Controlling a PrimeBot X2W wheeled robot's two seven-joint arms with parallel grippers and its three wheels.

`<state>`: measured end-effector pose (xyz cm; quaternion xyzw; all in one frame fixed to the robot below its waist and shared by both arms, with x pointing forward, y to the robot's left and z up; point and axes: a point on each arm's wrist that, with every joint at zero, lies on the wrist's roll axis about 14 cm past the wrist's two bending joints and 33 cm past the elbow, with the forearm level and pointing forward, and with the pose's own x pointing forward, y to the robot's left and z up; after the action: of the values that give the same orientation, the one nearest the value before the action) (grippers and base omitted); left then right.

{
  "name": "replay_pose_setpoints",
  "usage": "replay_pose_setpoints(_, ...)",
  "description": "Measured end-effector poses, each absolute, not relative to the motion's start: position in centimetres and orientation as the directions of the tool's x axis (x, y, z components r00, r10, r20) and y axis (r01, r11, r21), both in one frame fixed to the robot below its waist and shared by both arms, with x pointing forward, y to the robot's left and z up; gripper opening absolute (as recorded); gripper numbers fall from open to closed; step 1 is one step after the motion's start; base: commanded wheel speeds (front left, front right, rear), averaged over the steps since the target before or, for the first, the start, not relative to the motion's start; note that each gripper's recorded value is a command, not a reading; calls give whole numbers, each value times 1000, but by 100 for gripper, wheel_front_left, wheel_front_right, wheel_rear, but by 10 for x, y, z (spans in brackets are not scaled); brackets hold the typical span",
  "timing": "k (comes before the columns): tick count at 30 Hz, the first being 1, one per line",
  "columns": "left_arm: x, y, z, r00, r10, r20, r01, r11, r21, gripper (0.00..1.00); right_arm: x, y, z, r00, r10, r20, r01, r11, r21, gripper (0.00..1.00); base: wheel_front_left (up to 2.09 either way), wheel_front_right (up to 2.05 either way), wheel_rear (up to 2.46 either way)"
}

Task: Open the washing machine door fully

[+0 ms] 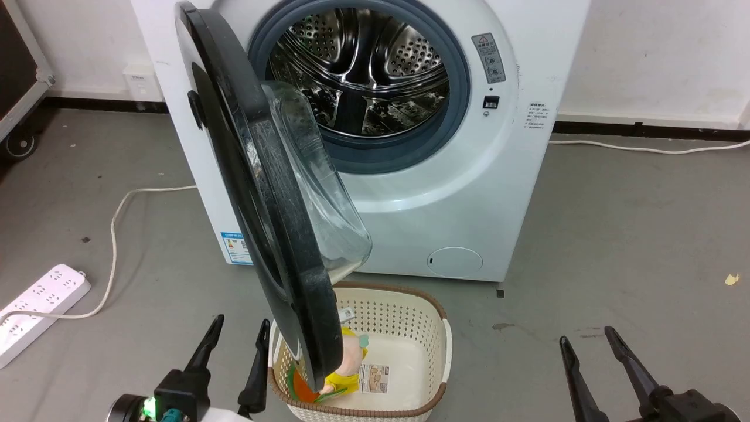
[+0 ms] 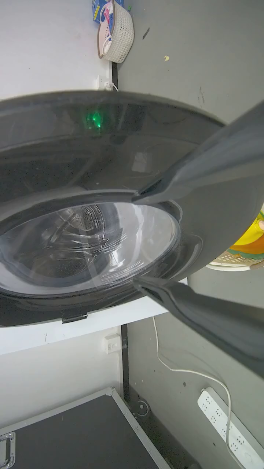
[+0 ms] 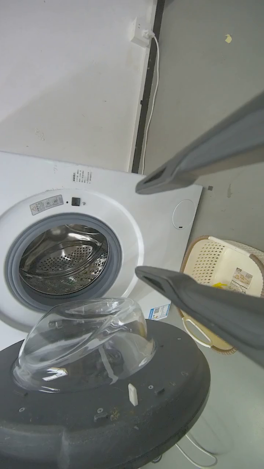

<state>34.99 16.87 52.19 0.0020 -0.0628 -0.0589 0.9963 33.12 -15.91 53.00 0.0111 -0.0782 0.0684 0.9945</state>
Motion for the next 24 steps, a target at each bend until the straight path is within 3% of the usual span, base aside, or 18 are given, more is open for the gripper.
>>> replay_pose_setpoints(4,348,169,518,987,-119,112,117,993,16,100,332,-158,529,979,132,154,-139,990,38,100,0,0,0)
replay_pose_setpoints(5,348,168,517,986,-123,110,122,992,16,25,332,-158,528,979,133,154,-140,989,39,100,0,0,0)
replay_pose_setpoints(6,348,167,517,986,-127,111,126,992,16,25,332,-157,528,979,134,153,-142,989,43,100,0,0,0)
replay_pose_setpoints(7,348,165,518,985,-131,114,130,991,16,0,333,-157,528,979,134,153,-143,989,50,100,0,0,0)
replay_pose_setpoints(12,349,168,530,981,-123,150,121,992,16,0,333,-158,528,980,129,153,-141,988,68,100,0,0,0)
replay_pose_setpoints(17,351,193,566,964,-13,264,22,999,-31,0,333,-159,528,980,125,156,-138,988,72,100,0,0,0)
replay_pose_setpoints(24,348,209,679,813,62,578,-36,998,-56,0,335,-161,530,980,120,160,-133,989,72,100,0,0,0)
